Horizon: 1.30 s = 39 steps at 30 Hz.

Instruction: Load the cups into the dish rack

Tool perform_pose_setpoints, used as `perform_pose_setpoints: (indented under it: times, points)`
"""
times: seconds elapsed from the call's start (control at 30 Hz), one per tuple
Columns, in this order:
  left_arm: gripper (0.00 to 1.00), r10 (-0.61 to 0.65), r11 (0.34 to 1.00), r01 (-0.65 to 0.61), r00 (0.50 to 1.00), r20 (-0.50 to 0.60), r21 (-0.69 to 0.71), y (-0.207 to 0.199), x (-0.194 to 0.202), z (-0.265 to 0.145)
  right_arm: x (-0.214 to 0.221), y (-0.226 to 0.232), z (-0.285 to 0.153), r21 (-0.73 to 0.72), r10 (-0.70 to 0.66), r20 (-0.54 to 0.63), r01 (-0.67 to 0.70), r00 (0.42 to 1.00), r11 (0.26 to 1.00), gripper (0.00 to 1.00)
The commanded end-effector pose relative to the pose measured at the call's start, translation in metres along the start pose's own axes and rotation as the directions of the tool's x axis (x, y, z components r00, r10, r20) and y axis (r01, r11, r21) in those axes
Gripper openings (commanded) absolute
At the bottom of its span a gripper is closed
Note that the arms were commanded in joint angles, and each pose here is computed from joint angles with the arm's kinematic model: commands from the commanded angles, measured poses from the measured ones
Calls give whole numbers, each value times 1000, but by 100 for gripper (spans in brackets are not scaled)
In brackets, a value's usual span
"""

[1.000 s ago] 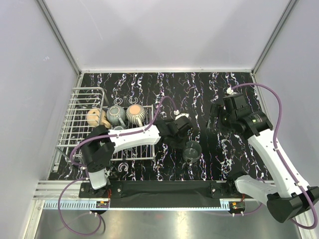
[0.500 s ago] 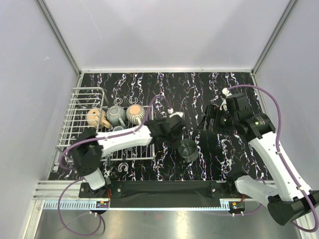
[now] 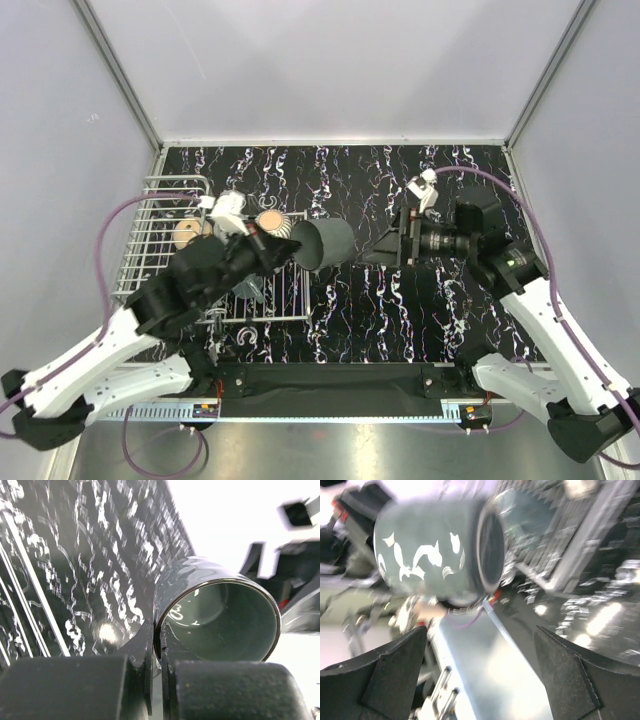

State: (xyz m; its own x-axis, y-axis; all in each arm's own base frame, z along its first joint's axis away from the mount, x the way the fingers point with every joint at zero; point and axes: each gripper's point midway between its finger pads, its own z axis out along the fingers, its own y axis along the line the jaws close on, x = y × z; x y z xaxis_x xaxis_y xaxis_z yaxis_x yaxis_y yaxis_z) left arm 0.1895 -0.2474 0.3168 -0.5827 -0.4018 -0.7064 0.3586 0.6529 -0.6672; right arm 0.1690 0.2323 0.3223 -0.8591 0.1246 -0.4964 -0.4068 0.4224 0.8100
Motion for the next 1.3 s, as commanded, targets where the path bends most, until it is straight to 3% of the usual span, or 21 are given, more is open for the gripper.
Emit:
perform_pose_setpoints:
  times: [0.0, 0.27, 0.87, 1.0, 1.1, 1.2, 1.23, 1.27]
  points:
    - [0, -109, 991, 86, 967, 232, 107, -19, -52, -23, 7, 54, 9, -225, -49, -37, 40, 998, 973, 95]
    - [0, -308, 939, 213, 870, 385, 271, -14, -79, -70, 22, 84, 51, -323, -69, -59, 47, 996, 945, 93]
    - [0, -579, 753, 354, 758, 301, 555, -29, -74, -75, 5, 111, 83, -444, 27, 83, 12, 996, 896, 76]
    - [0, -610, 724, 397, 751, 254, 565, -29, -65, -68, 0, 110, 85, -444, 51, 116, 6, 992, 896, 66]
    - [0, -617, 714, 404, 749, 241, 572, -29, -63, -67, -3, 105, 90, -425, 62, 124, -3, 990, 905, 49]
    - [0, -604, 731, 405, 758, 246, 549, -26, -61, -65, -3, 102, 95, -417, 71, 122, -14, 990, 909, 29]
    - [0, -601, 737, 406, 760, 248, 541, -25, -60, -65, -4, 100, 97, -411, 75, 120, -20, 990, 912, 13]
    - [0, -592, 752, 413, 766, 250, 514, -20, -56, -62, -5, 99, 98, -408, 75, 124, -18, 989, 913, 5]
